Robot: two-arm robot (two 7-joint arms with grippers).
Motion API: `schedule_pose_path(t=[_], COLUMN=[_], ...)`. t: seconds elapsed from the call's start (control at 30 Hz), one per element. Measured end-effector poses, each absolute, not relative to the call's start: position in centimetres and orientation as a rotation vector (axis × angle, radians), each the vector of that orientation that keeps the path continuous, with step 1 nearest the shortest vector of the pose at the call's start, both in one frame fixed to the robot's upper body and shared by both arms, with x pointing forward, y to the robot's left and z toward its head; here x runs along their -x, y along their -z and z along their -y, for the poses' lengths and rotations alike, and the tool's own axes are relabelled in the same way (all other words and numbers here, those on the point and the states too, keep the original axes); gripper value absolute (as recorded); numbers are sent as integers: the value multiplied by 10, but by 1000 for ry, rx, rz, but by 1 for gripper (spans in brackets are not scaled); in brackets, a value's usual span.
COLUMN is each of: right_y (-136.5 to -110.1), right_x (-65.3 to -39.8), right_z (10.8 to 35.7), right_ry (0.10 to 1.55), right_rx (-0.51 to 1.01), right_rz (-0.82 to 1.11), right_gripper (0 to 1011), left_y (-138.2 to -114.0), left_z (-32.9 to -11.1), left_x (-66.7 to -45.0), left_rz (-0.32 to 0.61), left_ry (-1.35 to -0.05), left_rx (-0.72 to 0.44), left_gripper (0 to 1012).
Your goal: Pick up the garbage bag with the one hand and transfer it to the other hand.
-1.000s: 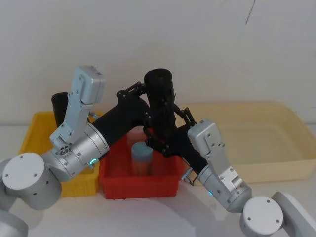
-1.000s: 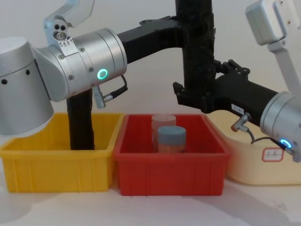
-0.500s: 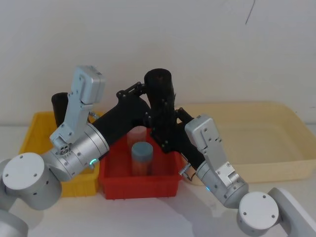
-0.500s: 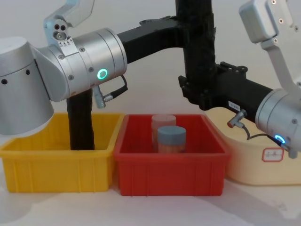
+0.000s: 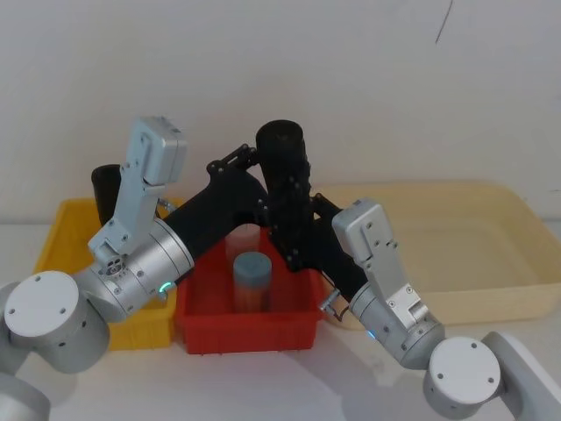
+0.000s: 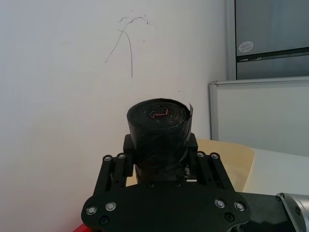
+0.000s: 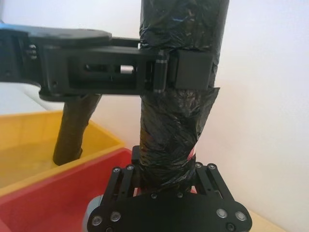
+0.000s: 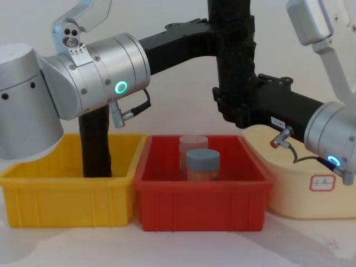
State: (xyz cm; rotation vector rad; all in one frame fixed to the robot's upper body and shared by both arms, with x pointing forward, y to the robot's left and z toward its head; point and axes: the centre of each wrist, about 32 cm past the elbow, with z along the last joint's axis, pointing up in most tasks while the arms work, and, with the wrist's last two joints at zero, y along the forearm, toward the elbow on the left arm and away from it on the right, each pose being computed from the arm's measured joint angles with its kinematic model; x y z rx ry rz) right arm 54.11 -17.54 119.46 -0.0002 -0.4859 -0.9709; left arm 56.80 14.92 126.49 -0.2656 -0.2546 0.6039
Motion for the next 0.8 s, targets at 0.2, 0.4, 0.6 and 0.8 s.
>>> schedule_pose_path(t=[0.2, 0.4, 0.6, 0.8], right_y=[-1198, -1201, -1205, -1209], right_x=[-541, -542, -547, -555], right_z=[176, 178, 180, 183], right_ry=[970, 982, 1017, 1076], right_rx=[-8, -11, -11, -7], right_rz=[471, 457, 447, 432], right_gripper=[494, 494, 494, 494], left_y=[-1265, -1265, -1265, -1265], left_z=[-149, -149, -149, -149], left_x=[-568, -568, -568, -568], left_rz=[255, 254, 254, 254], left_ry=[-604, -604, -604, -604], left_rx=[266, 265, 265, 265], left_gripper=[752, 929, 1000, 1000])
